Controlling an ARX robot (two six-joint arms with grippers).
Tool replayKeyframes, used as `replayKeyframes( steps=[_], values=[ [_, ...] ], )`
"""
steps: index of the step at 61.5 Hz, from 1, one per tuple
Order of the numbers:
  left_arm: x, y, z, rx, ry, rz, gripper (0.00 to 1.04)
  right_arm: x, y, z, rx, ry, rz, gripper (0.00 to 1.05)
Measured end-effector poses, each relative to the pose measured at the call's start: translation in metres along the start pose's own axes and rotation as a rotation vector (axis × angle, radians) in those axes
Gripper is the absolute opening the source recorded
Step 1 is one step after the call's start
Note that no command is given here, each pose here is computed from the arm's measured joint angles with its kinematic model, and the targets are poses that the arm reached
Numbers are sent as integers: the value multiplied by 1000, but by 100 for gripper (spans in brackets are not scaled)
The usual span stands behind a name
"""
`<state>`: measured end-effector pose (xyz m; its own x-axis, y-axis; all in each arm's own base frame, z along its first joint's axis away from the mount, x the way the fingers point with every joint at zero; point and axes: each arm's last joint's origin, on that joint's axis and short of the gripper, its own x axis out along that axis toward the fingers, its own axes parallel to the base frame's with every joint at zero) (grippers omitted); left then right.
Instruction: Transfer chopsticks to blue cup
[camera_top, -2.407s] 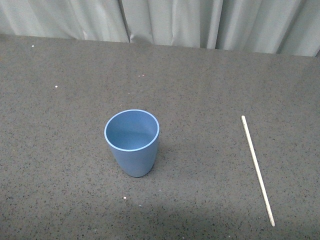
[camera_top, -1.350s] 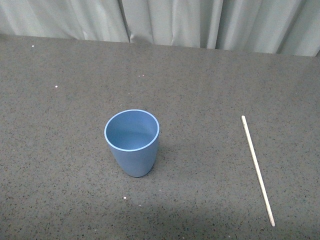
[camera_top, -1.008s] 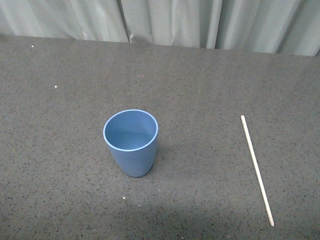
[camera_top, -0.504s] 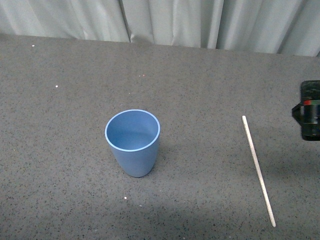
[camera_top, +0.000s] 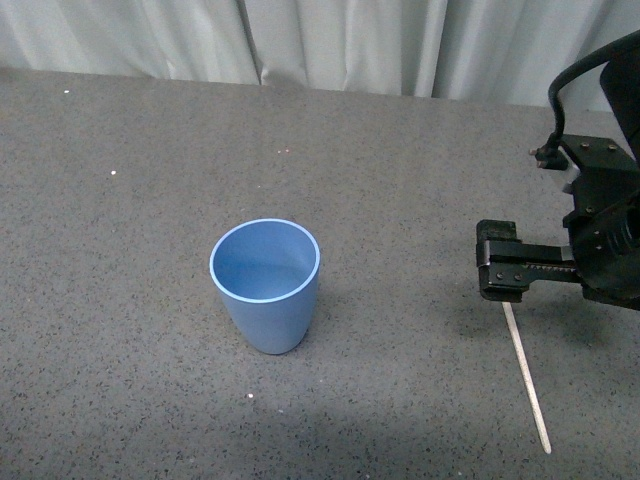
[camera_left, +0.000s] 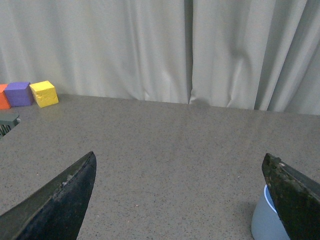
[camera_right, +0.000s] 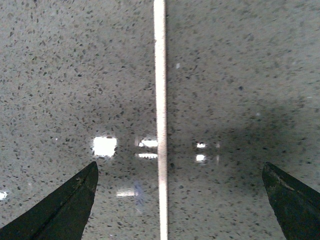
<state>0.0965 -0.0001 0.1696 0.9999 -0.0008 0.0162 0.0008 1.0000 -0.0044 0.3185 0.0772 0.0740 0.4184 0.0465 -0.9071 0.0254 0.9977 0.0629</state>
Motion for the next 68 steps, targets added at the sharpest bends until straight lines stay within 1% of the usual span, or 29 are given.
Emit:
replayKeyframes(
  steps=[19,37,43,47,49,54,68],
  values=[
    [0,0,0,0,0,0,98,23,8,-4,20,76,-9,95],
    [0,0,0,0,0,0,98,33,13,-7,11,90,-21,95],
    [0,0,0,0,0,0,98,34,13,-6,8,87,-27,83],
    [0,0,0,0,0,0,98,34,13,-6,6,87,-28,72],
    [0,0,0,0,0,0,98,34,13,-6,6,87,-28,68],
    [0,0,0,0,0,0,98,35,13,-6,7,87,-29,54],
    [0,0,0,0,0,0,98,35,13,-7,10,96,-31,23]
  ],
)
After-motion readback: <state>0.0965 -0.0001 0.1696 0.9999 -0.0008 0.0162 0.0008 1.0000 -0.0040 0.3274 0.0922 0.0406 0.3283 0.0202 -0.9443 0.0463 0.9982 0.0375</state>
